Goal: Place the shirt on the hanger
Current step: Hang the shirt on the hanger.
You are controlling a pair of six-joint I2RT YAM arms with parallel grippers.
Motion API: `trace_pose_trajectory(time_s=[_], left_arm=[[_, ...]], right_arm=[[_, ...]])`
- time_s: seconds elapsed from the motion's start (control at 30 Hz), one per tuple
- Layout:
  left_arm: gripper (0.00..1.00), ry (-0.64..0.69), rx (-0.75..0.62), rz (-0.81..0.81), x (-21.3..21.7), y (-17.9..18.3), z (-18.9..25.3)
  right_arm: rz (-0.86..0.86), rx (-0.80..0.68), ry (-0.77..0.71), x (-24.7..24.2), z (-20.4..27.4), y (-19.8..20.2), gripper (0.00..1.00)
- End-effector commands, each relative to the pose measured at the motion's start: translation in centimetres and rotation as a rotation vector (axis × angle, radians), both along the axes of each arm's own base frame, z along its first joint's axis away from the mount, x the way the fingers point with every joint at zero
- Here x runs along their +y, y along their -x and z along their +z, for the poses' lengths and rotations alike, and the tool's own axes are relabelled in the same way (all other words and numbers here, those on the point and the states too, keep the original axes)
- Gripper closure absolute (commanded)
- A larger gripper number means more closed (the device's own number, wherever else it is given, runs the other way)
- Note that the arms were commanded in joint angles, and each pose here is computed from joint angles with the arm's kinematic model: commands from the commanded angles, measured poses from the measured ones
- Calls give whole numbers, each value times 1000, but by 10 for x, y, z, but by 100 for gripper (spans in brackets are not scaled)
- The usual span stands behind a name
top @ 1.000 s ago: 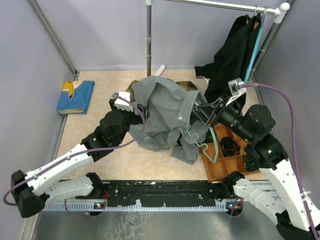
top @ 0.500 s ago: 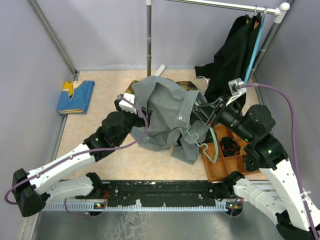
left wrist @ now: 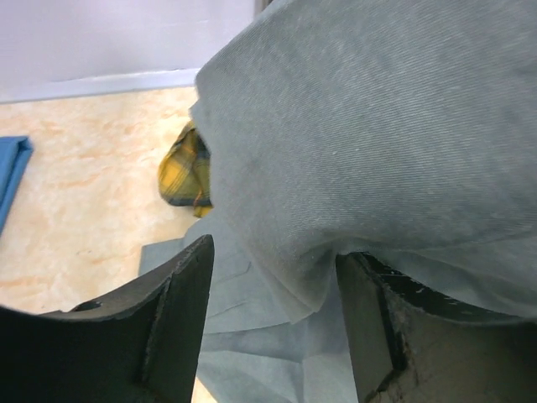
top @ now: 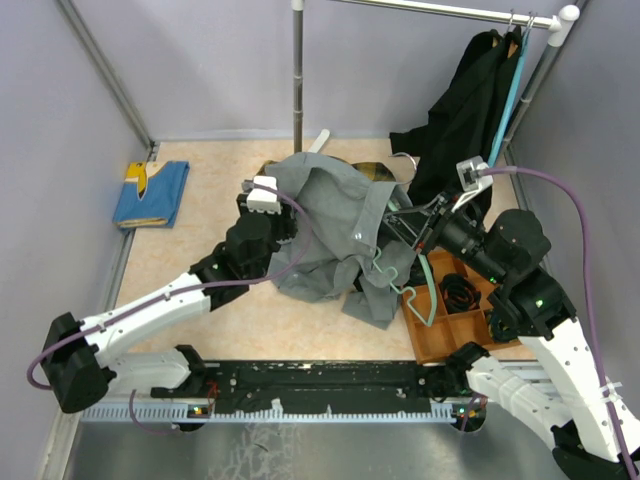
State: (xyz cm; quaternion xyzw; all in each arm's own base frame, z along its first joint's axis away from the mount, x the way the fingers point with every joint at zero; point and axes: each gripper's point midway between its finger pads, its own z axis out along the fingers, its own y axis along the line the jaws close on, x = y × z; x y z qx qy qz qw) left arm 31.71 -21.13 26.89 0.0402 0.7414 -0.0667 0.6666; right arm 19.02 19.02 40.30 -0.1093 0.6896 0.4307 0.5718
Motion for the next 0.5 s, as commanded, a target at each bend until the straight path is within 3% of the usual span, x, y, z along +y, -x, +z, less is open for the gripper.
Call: trace_pose_trajectory(time_s=[0.0,0.47], left_arm=[[36,-12,-23,114,14,-7,8],[47,-147,-43,232,47,-9,-9]], right_arm=[[15,-128,-87,-3,48,10,100],[16,-122,-82,-3,45,10,100]])
